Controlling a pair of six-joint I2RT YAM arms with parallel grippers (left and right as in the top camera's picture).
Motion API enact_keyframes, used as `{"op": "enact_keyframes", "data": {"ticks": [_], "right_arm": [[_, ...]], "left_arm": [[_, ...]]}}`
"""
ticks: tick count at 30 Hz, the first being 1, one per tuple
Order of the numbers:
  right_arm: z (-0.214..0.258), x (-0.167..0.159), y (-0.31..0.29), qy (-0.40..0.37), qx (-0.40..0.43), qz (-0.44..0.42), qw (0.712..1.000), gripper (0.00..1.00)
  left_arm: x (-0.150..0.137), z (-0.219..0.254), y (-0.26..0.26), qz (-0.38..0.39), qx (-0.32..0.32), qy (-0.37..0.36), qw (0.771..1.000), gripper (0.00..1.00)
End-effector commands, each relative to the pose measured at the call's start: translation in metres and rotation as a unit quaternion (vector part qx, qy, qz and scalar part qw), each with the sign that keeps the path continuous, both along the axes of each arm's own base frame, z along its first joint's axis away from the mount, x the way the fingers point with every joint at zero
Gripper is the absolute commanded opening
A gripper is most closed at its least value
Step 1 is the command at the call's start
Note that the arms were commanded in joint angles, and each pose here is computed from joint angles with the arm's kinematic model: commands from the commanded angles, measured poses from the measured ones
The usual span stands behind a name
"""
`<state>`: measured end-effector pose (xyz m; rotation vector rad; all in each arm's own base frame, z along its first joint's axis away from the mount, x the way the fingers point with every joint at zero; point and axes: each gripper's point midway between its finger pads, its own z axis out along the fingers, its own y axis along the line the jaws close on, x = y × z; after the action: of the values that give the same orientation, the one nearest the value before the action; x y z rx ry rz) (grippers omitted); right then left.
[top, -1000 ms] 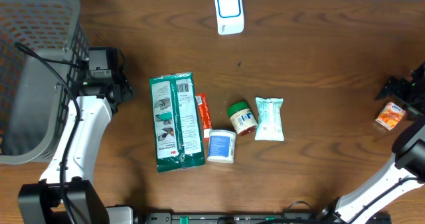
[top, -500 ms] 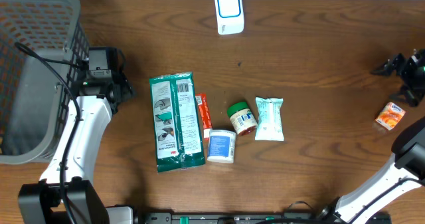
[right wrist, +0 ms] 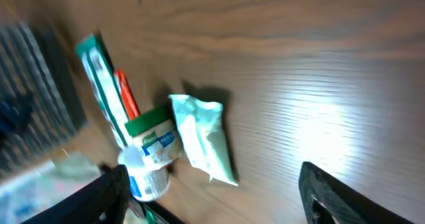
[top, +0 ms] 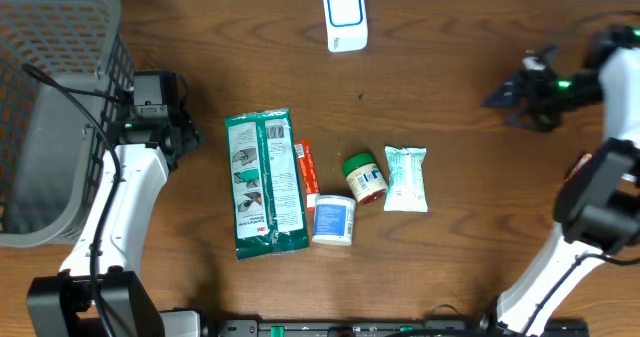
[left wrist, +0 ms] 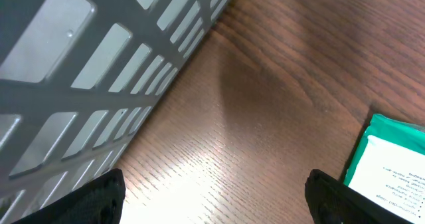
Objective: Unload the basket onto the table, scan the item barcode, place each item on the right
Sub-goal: 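Move the right gripper to the light-green wipes packet and grasp it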
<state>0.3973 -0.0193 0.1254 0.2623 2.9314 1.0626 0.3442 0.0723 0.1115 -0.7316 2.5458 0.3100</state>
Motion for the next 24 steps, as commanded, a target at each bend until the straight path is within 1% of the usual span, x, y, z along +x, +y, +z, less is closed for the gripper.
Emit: {"op": "enact_keyframes", "data": {"ticks": [1, 5, 8, 12, 17, 18, 20, 21, 23, 24], "right_arm": [[-0.016, -0.011, 0.039, 0.010, -0.026, 0.078, 0.997, 0.75], [-0.041, -0.029, 0.072, 0.038, -0.039, 0.131, 0.990, 0.75], [-0.063, -0.040, 0.094, 0.047, -0.039, 0.154, 0.986, 0.75], [-0.094, -0.046, 0.116, 0.032, -0.043, 0.176, 0.983, 0.74], [-0.116, -0.060, 0.140, 0.026, -0.049, 0.210, 0.976, 0.72], [-0.118, -0.063, 0.143, 0.028, -0.053, 0.216, 0.974, 0.71], [-0.124, -0.070, 0.144, 0.034, -0.069, 0.229, 0.970, 0.65], [-0.128, -0.074, 0.142, 0.040, -0.083, 0.236, 0.967, 0.59], [-0.132, -0.079, 0.139, 0.049, -0.099, 0.241, 0.964, 0.56], [-0.134, -0.081, 0.137, 0.053, -0.105, 0.243, 0.963, 0.51]], "left_arm": [[-0.004, -0.006, 0.003, 0.007, 0.004, 0.010, 1.000, 0.86], [-0.004, -0.006, 0.003, 0.007, 0.004, 0.010, 1.000, 0.86], [-0.004, -0.006, 0.003, 0.007, 0.004, 0.010, 1.000, 0.86], [-0.004, -0.006, 0.003, 0.007, 0.004, 0.010, 1.000, 0.86], [-0.004, -0.006, 0.003, 0.007, 0.004, 0.010, 1.000, 0.86], [-0.004, -0.006, 0.003, 0.007, 0.004, 0.010, 1.000, 0.86], [-0.004, -0.006, 0.003, 0.007, 0.004, 0.010, 1.000, 0.86], [-0.004, -0.006, 0.003, 0.007, 0.004, 0.010, 1.000, 0.86], [-0.004, -0.006, 0.003, 0.007, 0.004, 0.010, 1.000, 0.86], [-0.004, -0.006, 0.003, 0.007, 0.004, 0.010, 1.000, 0.86]]}}
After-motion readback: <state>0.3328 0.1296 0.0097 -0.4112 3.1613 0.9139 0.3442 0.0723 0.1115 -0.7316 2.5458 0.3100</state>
